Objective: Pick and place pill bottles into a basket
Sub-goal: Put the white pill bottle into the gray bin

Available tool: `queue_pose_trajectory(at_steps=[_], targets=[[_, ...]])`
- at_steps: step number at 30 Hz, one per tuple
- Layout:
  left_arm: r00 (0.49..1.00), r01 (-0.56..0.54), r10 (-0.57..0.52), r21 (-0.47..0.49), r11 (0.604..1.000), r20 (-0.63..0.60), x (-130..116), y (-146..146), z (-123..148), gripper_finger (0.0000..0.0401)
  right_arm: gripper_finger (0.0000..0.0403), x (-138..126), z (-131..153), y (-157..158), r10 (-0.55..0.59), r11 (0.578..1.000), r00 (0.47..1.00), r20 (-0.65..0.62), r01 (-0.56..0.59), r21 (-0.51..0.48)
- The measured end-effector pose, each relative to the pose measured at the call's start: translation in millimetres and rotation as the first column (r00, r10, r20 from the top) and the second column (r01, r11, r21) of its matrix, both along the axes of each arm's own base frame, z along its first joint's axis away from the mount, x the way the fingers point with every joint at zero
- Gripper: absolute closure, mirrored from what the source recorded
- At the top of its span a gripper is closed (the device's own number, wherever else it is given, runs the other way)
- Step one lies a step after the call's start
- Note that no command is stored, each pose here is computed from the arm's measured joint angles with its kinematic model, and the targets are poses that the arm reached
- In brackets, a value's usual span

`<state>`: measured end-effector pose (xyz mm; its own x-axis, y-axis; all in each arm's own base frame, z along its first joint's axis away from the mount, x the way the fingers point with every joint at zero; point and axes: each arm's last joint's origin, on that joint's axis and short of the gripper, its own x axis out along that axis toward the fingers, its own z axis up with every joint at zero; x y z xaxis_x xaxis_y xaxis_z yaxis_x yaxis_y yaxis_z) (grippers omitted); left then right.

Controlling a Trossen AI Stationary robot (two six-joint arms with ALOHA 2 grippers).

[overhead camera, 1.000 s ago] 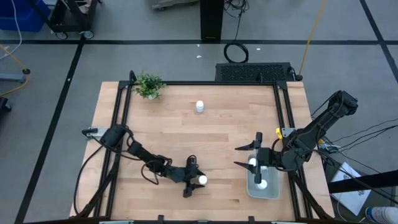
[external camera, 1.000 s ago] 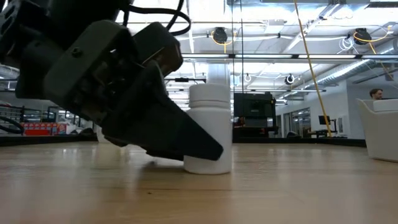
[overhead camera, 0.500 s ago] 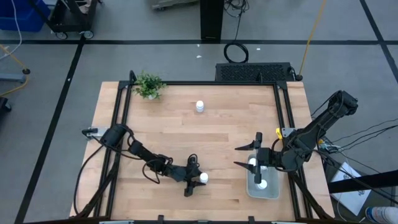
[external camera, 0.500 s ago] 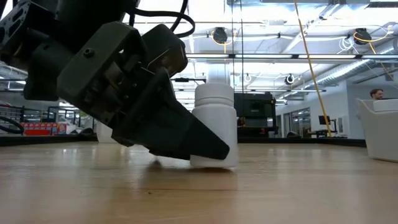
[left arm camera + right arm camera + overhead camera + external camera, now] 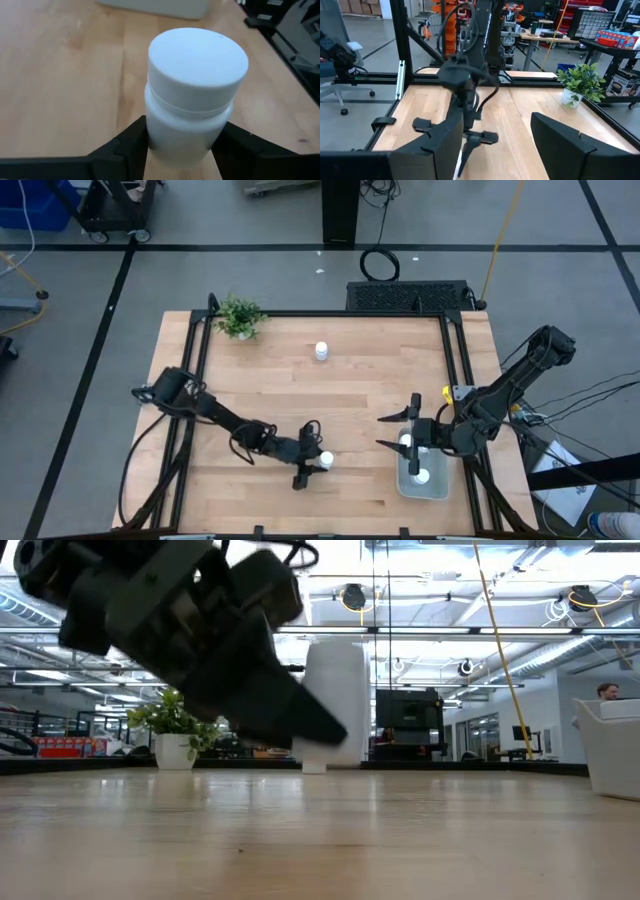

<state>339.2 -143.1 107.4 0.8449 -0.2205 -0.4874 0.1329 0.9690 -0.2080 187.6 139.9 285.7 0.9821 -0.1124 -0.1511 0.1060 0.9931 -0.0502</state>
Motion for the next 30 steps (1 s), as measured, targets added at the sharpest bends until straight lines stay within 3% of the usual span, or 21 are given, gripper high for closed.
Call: queue_pose_trajectory(at_steps=[7, 14, 24, 30], targets=[[0.998, 0.022, -0.019, 0.06, 0.998, -0.059, -7.0, 12.7, 25.9, 0.0228, 0.0177, 0.1, -0.2, -0.1, -0.003, 1.0, 1.0, 0.005, 0.003, 0.024], [0.976, 0.004, 0.02, 0.113, 0.994, -0.215, -24.4, 32.8, 45.4, 0.0219, 0.0177, 4.8, -8.0, -6.8, 0.014, 0.999, 1.0, -0.017, -0.013, 0.032], [0.927, -0.032, 0.097, 0.181, 0.983, -0.362, -46.5, 66.0, 69.8, 0.0229, 0.0177, 49.9, -36.1, -29.0, 0.074, 0.995, 0.994, -0.079, -0.068, 0.076], [0.869, -0.03, 0.139, 0.228, 0.973, -0.476, -57.1, 80.2, 75.4, 0.0229, 0.0177, 80.7, -52.9, -46.6, 0.135, 0.984, 0.989, -0.062, -0.126, 0.126]])
